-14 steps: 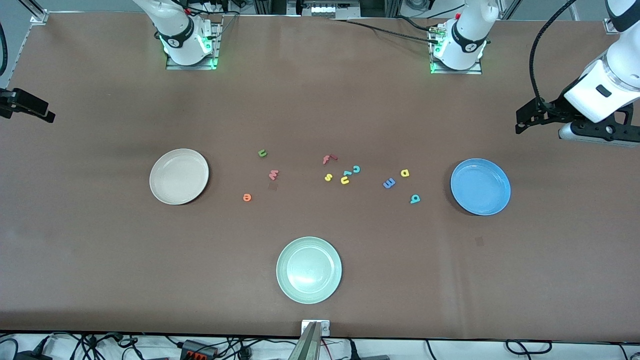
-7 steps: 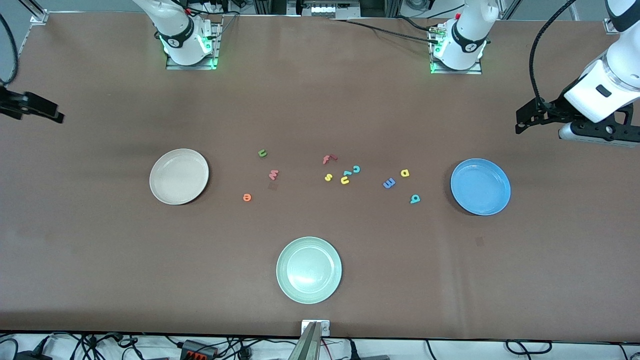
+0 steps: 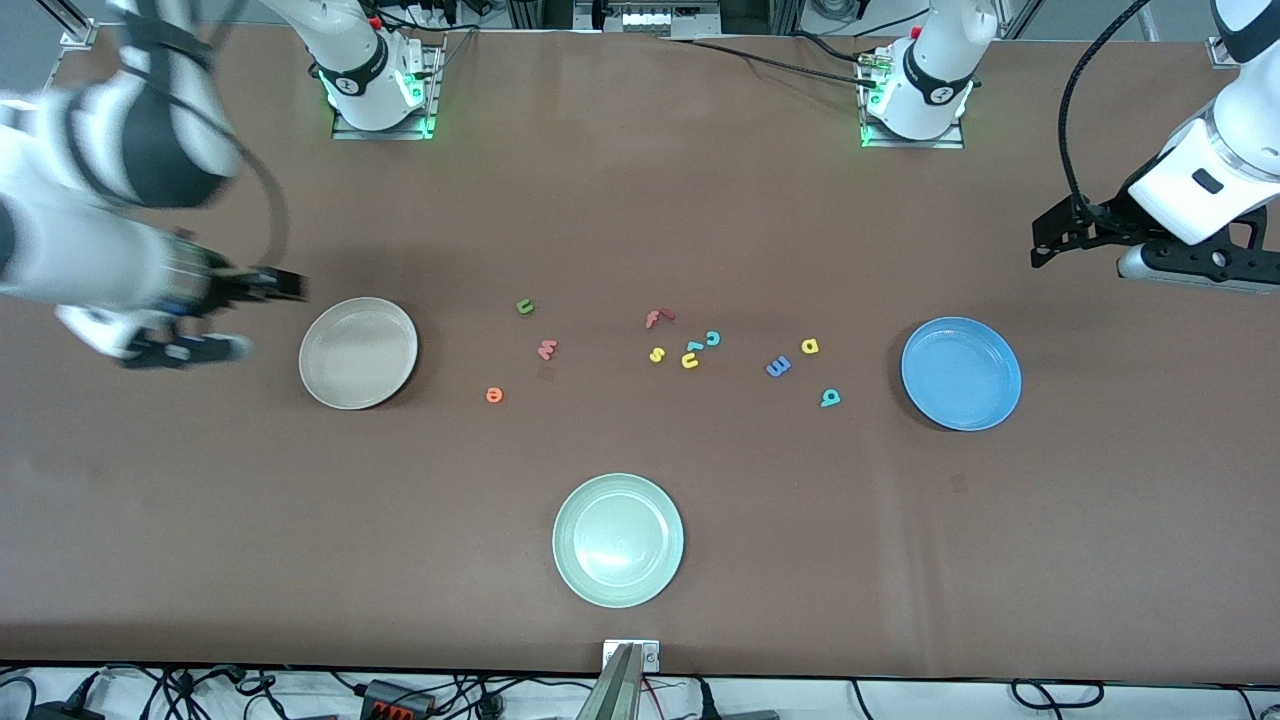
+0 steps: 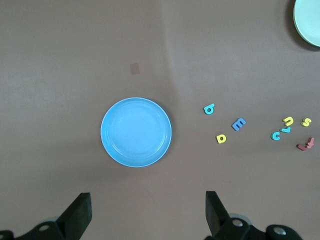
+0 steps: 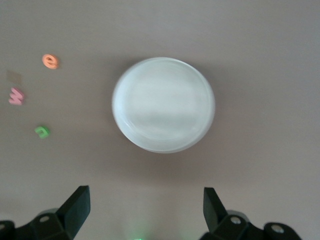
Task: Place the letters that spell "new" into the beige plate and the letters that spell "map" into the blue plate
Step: 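Grasp the orange e with the right gripper while the left gripper reaches letters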
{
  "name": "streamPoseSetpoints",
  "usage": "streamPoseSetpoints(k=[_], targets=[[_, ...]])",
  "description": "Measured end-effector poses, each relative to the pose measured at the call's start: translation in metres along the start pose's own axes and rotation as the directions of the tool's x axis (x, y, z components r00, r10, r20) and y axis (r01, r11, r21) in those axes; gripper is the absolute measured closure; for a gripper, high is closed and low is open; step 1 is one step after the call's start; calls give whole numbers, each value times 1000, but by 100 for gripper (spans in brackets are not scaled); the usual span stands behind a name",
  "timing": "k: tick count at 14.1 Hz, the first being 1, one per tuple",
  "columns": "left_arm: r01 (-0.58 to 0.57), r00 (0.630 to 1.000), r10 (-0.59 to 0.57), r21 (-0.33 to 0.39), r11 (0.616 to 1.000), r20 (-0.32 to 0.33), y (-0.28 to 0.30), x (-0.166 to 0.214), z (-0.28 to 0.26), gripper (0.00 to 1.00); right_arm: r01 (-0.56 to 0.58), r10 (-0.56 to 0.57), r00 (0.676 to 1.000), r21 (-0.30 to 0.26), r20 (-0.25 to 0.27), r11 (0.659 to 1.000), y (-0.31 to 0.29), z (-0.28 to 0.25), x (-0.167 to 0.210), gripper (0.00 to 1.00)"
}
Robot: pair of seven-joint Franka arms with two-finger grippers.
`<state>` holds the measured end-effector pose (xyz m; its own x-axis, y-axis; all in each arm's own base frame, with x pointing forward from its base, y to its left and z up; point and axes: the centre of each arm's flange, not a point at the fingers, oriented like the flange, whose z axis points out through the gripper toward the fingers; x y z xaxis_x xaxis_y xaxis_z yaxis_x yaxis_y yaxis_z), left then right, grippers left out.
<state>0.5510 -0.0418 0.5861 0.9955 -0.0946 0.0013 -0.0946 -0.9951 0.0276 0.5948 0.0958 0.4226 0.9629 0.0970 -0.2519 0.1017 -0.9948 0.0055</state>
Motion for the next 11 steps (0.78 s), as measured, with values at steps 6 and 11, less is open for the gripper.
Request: streamPoseSetpoints(k=[6, 11], targets=[[0, 1000, 0, -1, 1000, 24, 0, -2, 2, 0, -126, 123, 987, -18, -100, 992, -118, 89, 40, 0], [-15, 977, 16, -10, 1000, 212, 8, 1, 55, 0, -165, 163, 972, 6, -172, 986, -161, 146, 69, 0]])
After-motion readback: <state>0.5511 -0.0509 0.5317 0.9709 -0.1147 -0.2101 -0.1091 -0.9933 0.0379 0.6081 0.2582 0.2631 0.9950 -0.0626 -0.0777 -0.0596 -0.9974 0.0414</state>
